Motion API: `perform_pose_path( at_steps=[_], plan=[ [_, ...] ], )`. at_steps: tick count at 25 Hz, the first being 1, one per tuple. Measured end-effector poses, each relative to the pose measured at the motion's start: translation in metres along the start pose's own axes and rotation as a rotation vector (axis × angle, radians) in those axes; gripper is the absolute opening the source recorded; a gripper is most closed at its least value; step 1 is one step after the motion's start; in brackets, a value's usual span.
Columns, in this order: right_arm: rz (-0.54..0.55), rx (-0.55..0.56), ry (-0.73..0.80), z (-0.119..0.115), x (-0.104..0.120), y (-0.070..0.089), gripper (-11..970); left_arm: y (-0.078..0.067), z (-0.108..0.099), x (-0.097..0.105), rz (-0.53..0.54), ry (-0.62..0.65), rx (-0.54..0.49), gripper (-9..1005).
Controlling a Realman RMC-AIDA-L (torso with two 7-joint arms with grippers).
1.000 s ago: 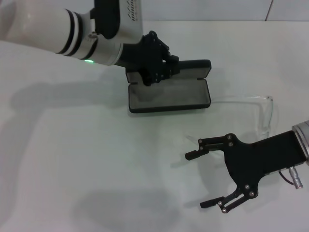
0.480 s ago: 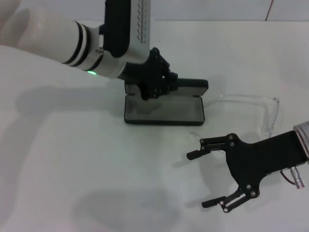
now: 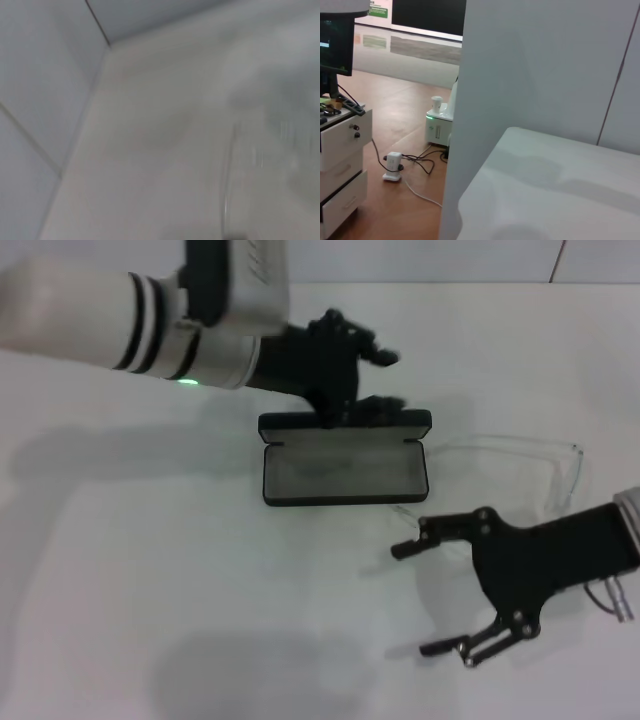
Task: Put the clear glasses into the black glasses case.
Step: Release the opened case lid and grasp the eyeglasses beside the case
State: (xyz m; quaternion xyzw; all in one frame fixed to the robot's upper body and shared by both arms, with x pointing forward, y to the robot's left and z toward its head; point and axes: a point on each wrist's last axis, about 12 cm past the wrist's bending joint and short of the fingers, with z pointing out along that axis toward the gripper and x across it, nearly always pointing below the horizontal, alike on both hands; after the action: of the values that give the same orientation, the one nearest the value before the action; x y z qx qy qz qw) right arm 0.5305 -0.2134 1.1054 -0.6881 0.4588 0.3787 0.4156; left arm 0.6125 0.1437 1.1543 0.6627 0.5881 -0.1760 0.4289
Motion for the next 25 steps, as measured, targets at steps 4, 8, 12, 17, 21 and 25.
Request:
perform_pose_path(
  at_steps=[4, 8, 12, 17, 21, 25],
  plan=[
    [0.001, 0.09, -0.008, -0.016, -0.003, -0.01, 884, -0.013, -0.023, -0.002, -0.068, -0.258, -0.024, 465],
    [-0.019, 0.151, 0.062, -0.039, -0.012, -0.03, 884, -0.033, -0.05, 0.019, -0.199, -0.487, -0.115, 565],
    [-0.108, 0.074, 0.329, -0.06, -0.036, -0.056, 884, -0.054, -0.067, 0.049, -0.366, -0.593, -0.227, 607],
    [-0.124, -0.036, 0.523, -0.063, -0.065, -0.077, 884, -0.078, -0.075, 0.075, -0.472, -0.623, -0.263, 636],
    [-0.148, -0.073, 0.668, -0.055, -0.077, -0.088, 884, -0.087, -0.073, 0.084, -0.512, -0.623, -0.268, 653],
    [-0.162, -0.155, 0.792, -0.035, -0.077, -0.091, 884, -0.092, -0.07, 0.088, -0.538, -0.622, -0.266, 653]
  ],
)
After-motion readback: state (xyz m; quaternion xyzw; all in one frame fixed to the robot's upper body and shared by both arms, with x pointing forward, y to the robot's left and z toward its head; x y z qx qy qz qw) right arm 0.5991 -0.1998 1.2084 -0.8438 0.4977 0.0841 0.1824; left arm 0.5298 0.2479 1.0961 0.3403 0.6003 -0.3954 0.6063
